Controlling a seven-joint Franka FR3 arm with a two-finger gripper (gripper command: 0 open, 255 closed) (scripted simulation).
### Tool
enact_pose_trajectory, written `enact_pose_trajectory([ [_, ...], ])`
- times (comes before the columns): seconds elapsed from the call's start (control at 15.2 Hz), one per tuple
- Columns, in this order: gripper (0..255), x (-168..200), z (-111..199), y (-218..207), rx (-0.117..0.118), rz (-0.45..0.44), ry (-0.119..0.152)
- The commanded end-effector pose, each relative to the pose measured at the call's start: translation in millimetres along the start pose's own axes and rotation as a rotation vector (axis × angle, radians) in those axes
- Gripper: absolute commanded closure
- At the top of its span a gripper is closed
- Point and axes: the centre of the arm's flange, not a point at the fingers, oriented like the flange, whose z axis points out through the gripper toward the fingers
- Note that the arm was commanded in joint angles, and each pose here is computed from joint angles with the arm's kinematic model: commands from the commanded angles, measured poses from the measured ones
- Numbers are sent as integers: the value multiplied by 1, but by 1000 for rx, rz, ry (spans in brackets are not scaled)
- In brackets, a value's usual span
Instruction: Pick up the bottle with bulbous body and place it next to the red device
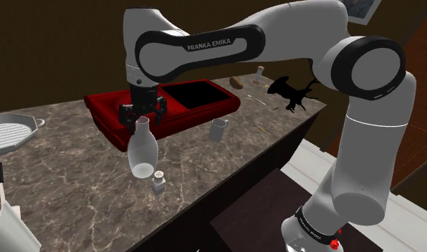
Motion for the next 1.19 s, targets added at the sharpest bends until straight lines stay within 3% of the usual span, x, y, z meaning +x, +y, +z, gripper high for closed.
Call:
enact_pose_trajectory([
  [0.0, 0, 0, 7, 0, 0, 0, 0],
  [0.46, 0, 0, 7, 0, 0, 0, 0],
  [0.53, 255, 0, 7, 0, 0, 0, 0],
  [1.12, 255, 0, 7, 0, 0, 0, 0],
])
